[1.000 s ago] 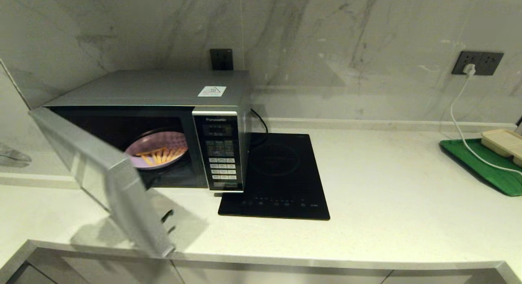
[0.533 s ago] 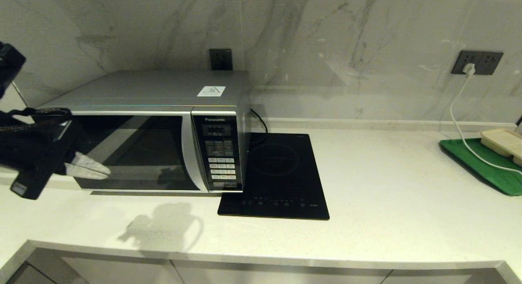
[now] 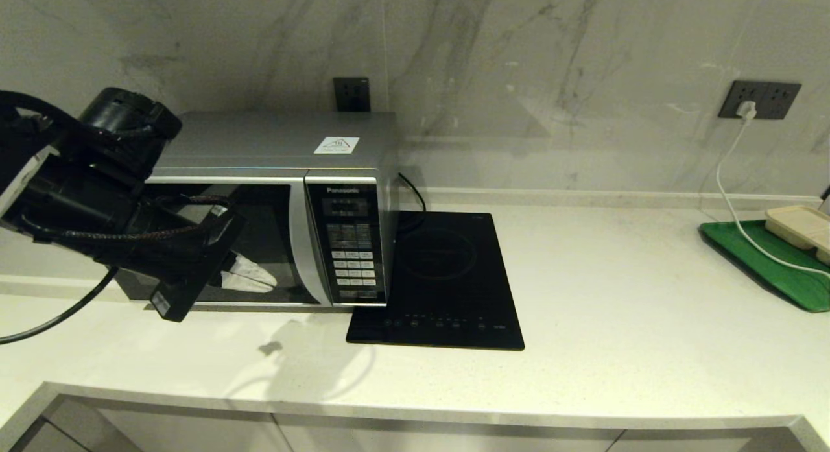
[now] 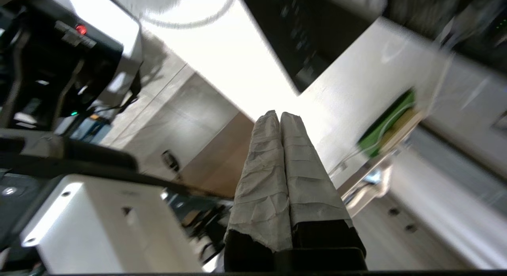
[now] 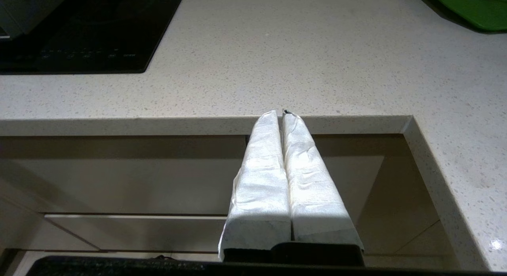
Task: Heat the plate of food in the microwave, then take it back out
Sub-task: Close the microwave oven, then open the microwave oven
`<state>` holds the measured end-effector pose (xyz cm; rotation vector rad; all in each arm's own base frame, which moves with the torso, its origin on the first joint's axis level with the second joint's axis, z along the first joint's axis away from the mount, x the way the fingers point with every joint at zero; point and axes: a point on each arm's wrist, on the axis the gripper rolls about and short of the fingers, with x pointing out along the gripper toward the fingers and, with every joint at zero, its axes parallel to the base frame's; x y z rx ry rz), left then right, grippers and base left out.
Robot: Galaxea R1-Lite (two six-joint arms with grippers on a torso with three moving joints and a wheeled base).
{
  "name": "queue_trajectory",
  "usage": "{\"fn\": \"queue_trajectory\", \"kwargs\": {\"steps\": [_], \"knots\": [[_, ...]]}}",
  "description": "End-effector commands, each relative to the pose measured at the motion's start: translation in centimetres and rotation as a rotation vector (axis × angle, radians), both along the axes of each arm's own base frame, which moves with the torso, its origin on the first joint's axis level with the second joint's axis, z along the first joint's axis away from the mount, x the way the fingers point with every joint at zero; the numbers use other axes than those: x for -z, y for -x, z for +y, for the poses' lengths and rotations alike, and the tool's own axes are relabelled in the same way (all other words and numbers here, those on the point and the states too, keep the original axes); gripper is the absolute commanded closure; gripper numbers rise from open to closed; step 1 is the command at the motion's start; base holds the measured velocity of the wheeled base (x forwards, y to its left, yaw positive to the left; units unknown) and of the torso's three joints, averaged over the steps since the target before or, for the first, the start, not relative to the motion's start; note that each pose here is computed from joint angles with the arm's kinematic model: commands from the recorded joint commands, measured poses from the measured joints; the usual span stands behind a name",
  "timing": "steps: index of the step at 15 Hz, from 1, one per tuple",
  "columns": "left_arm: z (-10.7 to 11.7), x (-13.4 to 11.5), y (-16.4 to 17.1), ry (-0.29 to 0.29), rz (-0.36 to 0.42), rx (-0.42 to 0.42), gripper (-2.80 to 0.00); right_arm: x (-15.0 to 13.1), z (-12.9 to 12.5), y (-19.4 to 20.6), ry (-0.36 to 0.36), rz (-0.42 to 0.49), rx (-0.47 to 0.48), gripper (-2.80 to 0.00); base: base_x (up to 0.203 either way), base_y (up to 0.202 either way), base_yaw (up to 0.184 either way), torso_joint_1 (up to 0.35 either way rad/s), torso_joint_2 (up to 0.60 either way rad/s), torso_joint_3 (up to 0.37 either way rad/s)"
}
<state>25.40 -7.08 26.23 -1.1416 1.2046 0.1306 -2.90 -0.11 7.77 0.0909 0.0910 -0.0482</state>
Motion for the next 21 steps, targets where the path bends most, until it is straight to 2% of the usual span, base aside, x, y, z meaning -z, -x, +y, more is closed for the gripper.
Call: {"fn": "queue_trajectory", "kwargs": {"steps": [1, 3, 4, 6, 7, 8, 9, 11, 12, 19, 21], "knots": [[-2.0, 0.4, 1.5, -0.026, 0.002, 0.115, 0.00, 0.0, 0.0, 0.0, 0.000, 0.000, 0.001, 0.00, 0.000, 0.000, 0.000, 0.000, 0.00, 0.000], [-3.7, 0.9, 2.6, -0.093, -0.027, 0.217, 0.00, 0.0, 0.0, 0.0, 0.000, 0.000, 0.001, 0.00, 0.000, 0.000, 0.000, 0.000, 0.00, 0.000], [-4.8, 1.5, 3.2, -0.174, -0.054, 0.253, 0.00, 0.0, 0.0, 0.0, 0.000, 0.002, 0.001, 0.00, 0.000, 0.000, 0.000, 0.000, 0.00, 0.000], [-6.1, 4.8, 3.7, -0.395, -0.127, 0.301, 0.00, 0.0, 0.0, 0.0, 0.000, 0.000, 0.001, 0.00, 0.000, 0.000, 0.000, 0.000, 0.00, 0.000], [-6.6, 6.5, 3.7, -0.491, -0.201, 0.323, 0.00, 0.0, 0.0, 0.0, 0.000, 0.000, 0.001, 0.00, 0.000, 0.000, 0.000, 0.000, 0.00, 0.000], [-7.3, 8.2, 3.4, -0.569, -0.311, 0.340, 0.00, 0.0, 0.0, 0.0, 0.000, 0.000, 0.001, 0.00, 0.000, 0.000, 0.000, 0.000, 0.00, 0.000], [-7.8, 9.5, 3.2, -0.622, -0.408, 0.357, 0.00, 0.0, 0.0, 0.0, 0.000, 0.000, 0.001, 0.00, 0.000, 0.000, 0.000, 0.000, 0.00, 0.000], [-9.0, 11.8, 2.1, -0.685, -0.570, 0.386, 0.00, 0.0, 0.0, 0.0, 0.000, 0.000, 0.001, 0.00, 0.000, 0.000, 0.000, 0.000, 0.00, 0.000], [-9.6, 12.8, 1.4, -0.713, -0.626, 0.407, 0.00, 0.0, 0.0, 0.0, 0.000, 0.000, 0.001, 0.00, 0.000, 0.000, 0.000, 0.000, 0.00, 0.000], [-14.1, 17.8, -2.3, -0.810, -0.901, 0.539, 0.00, 0.0, 0.0, 0.0, 0.000, 0.001, 0.001, 0.00, 0.000, 0.000, 0.000, 0.000, 0.00, 0.000], [-14.5, 18.3, -2.5, -0.821, -0.911, 0.558, 0.00, 0.0, 0.0, 0.0, 0.000, 0.000, 0.001, 0.00, 0.000, 0.000, 0.000, 0.000, 0.00, 0.000]]}}
